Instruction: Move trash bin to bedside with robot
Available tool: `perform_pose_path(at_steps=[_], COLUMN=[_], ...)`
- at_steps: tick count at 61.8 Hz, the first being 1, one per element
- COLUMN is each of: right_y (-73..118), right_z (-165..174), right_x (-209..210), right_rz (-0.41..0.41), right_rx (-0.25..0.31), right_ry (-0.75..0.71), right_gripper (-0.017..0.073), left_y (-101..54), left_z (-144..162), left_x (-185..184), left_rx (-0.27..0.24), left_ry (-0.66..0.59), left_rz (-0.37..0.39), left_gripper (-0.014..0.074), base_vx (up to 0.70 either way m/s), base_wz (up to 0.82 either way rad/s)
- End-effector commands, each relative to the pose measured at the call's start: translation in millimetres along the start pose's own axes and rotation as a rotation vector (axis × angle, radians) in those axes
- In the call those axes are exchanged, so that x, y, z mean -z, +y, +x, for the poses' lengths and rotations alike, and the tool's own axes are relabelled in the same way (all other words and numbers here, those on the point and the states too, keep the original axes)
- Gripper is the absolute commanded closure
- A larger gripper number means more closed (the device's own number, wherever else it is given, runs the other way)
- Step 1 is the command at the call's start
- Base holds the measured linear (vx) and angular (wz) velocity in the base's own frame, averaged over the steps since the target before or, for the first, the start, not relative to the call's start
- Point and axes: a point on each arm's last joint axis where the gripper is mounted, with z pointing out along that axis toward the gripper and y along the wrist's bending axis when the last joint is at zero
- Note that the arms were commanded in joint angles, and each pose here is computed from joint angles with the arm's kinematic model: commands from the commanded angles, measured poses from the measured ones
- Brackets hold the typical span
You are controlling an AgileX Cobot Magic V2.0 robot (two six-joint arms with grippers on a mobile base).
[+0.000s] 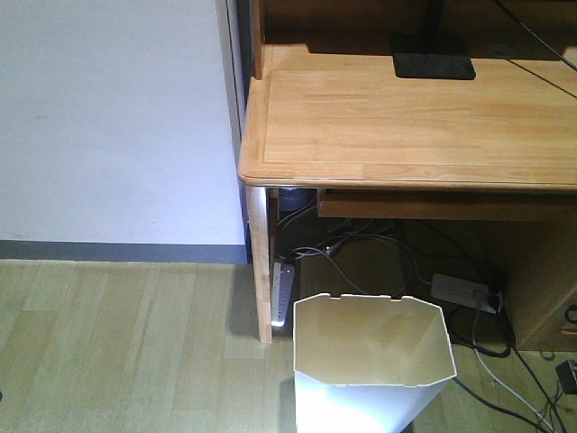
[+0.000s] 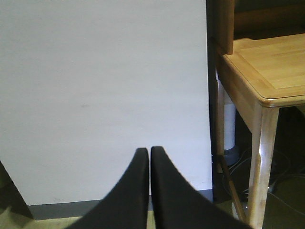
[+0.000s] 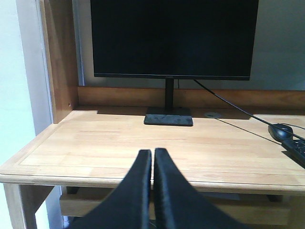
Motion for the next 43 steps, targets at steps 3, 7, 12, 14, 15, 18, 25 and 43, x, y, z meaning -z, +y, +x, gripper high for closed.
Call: perform_pose_path(at_steps=[3, 7, 12, 14, 15, 18, 25, 43], right_y=[0.3, 0.3, 0.3, 0.3, 0.3, 0.3, 0.3, 0.3], right_z=[-0.7, -0.7, -0.7, -0.7, -0.7, -0.7, -0.7, -0.7], right_x=[0.5, 0.5, 0.5, 0.5, 0.5, 0.5, 0.5, 0.5], right_rz=[-0.002, -0.002, -0.002, -0.002, -0.002, -0.002, -0.002, -0.002], right_rx=[0.023, 0.023, 0.023, 0.023, 0.023, 0.023, 0.023, 0.023], right_ry=[-0.063, -0.063, -0.063, -0.063, -0.063, -0.063, -0.063, -0.063], right_gripper=[0.057, 0.057, 0.057, 0.057, 0.057, 0.057, 0.057, 0.057], left_y=[-1.6, -1.6, -1.6, -1.6, -1.6, -1.6, -1.6, -1.6], left_z=[1.9, 1.9, 1.9, 1.9, 1.9, 1.9, 1.9, 1.9], left_x=[-1.6, -1.6, -1.6, -1.6, -1.6, -1.6, -1.6, -1.6], left_rx=[0.01, 0.01, 0.01, 0.01, 0.01, 0.01, 0.01, 0.01], left_ry=[-0.056, -0.056, -0.056, -0.056, -0.056, -0.056, -0.056, -0.056], left_rz=[0.012, 0.012, 0.012, 0.012, 0.012, 0.012, 0.012, 0.012], left_gripper=[0.0599, 0.0599, 0.0599, 0.0599, 0.0599, 0.0599, 0.0599, 0.0599], base_vx=[0.0, 0.0, 0.0, 0.0, 0.0, 0.0, 0.0, 0.0], base_wz=[0.0, 0.0, 0.0, 0.0, 0.0, 0.0, 0.0, 0.0])
